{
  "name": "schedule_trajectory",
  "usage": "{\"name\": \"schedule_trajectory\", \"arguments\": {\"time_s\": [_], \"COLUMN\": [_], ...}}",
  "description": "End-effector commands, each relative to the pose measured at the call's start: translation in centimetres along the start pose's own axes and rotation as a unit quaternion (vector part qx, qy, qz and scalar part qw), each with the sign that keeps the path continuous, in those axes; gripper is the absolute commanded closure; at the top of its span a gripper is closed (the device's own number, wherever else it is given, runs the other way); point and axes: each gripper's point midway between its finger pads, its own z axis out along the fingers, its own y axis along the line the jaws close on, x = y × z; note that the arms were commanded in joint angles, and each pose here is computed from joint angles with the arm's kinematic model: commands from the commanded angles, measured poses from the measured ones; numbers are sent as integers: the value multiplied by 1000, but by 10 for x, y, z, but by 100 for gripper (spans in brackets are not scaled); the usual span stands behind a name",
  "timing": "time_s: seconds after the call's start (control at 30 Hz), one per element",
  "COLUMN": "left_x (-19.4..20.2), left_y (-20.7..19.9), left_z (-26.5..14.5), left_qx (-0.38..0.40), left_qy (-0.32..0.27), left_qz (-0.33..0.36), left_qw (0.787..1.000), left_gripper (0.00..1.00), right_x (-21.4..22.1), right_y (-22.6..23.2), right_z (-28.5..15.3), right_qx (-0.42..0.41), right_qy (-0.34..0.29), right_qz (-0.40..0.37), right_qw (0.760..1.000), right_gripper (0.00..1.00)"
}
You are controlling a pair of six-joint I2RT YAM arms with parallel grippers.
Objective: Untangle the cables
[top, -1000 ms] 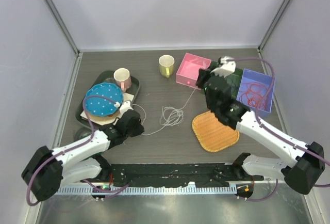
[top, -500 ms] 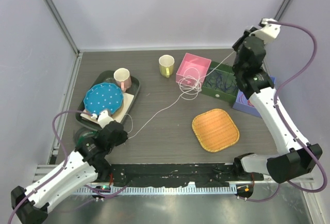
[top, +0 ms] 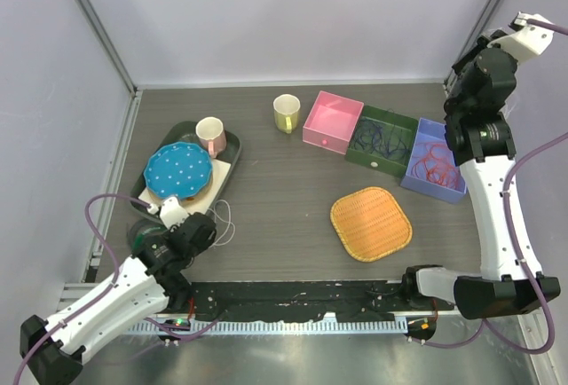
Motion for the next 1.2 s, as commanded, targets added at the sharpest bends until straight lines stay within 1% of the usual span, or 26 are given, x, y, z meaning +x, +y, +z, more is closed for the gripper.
{"name": "schedule_trajectory", "arguments": {"time_s": [0.0, 0.03, 0.13, 0.17, 0.23, 0.27, 0.37, 0.4, 0.47, 0.5, 0.53, 0.57, 0.6, 0.63, 0.67, 0.7, 0.77, 0.8, 0.83, 0.87, 0.93, 0.97, 1.0, 1.07, 1.1, 1.17], "left_x": [-14, -11, -11, -13, -17, -22, -32, -35, -41, -49, -53, -56, -64, -70, -75, -85, -97, -102, -111, -116, -124, -128, -131, -140, -141, -150], "left_y": [-24, -30, -47, -55, -62, -67, -79, -82, -87, -89, -91, -91, -95, -96, -95, -98, -94, -93, -93, -89, -90, -93, -97, -110, -114, -126], "left_z": [-4, -7, -11, -16, -21, -26, -37, -41, -46, -51, -54, -56, -63, -67, -70, -78, -85, -87, -96, -97, -105, -109, -111, -121, -123, -133], "left_qx": [45, 67, 114, 139, 159, 174, 201, 210, 219, 222, 223, 223, 229, 229, 225, 231, 221, 219, 223, 215, 221, 230, 237, 261, 268, 285], "left_qy": [-20, -10, -7, -8, -12, -18, -29, -31, -37, -46, -51, -54, -61, -71, -76, -85, -103, -110, -120, -128, -138, -144, -147, -155, -157, -161], "left_qz": [-1, 10, 10, 13, 14, 11, -2, -2, -7, -12, -16, -16, -23, -26, -27, -36, -46, -51, -63, -71, -80, -82, -80, -75, -69, -64], "left_qw": [999, 998, 993, 990, 987, 985, 979, 977, 975, 974, 973, 973, 971, 971, 971, 969, 969, 968, 965, 966, 962, 959, 957, 950, 948, 943], "left_gripper": [100, 100, 100, 100, 100, 100, 100, 100, 99, 100, 100, 99, 100, 100, 100, 100, 100, 100, 100, 99, 100, 100, 100, 100, 100, 100], "right_x": [-19, -21, -28, -36, -41, -45, -42, -39, -24, -22, -15, 3, 12, 21, 45, 56, 91, 99, 113, 151, 183, 222, 238, 279, 288, 290], "right_y": [33, 47, 70, 82, 96, 108, 127, 137, 149, 156, 160, 164, 174, 178, 182, 191, 193, 198, 197, 190, 189, 182, 181, 172, 170, 171], "right_z": [-20, -28, -45, -57, -71, -87, -110, -122, -137, -146, -152, -156, -170, -178, -189, -210, -228, -246, -249, -258, -281, -291, -298, -318, -323, -333], "right_qx": [-111, -156, -223, -267, -315, -362, -428, -468, -501, -526, -534, -536, -548, -552, -559, -575, -576, -591, -580, -573, -580, -569, -569, -576, -589, -618], "right_qy": [3, 11, 27, 30, 41, 49, 78, 91, 125, 129, 140, 158, 167, 172, 189, 201, 219, 222, 228, 259, 287, 323, 338, 379, 378, 367], "right_qz": [26, 35, 67, 76, 91, 97, 126, 131, 154, 159, 166, 165, 165, 162, 145, 142, 134, 139, 139, 126, 116, 97, 93, 58, 32, -1], "right_qw": [993, 987, 972, 960, 944, 926, 892, 869, 842, 826, 817, 813, 803, 799, 795, 781, 776, 763, 769, 767, 754, 750, 744, 722, 714, 695], "right_gripper": [99, 99, 99, 99, 99, 99, 99, 99, 99, 99, 99, 99, 99, 99, 99, 99, 99, 99, 99, 99, 99, 99, 99, 92, 72, 56]}}
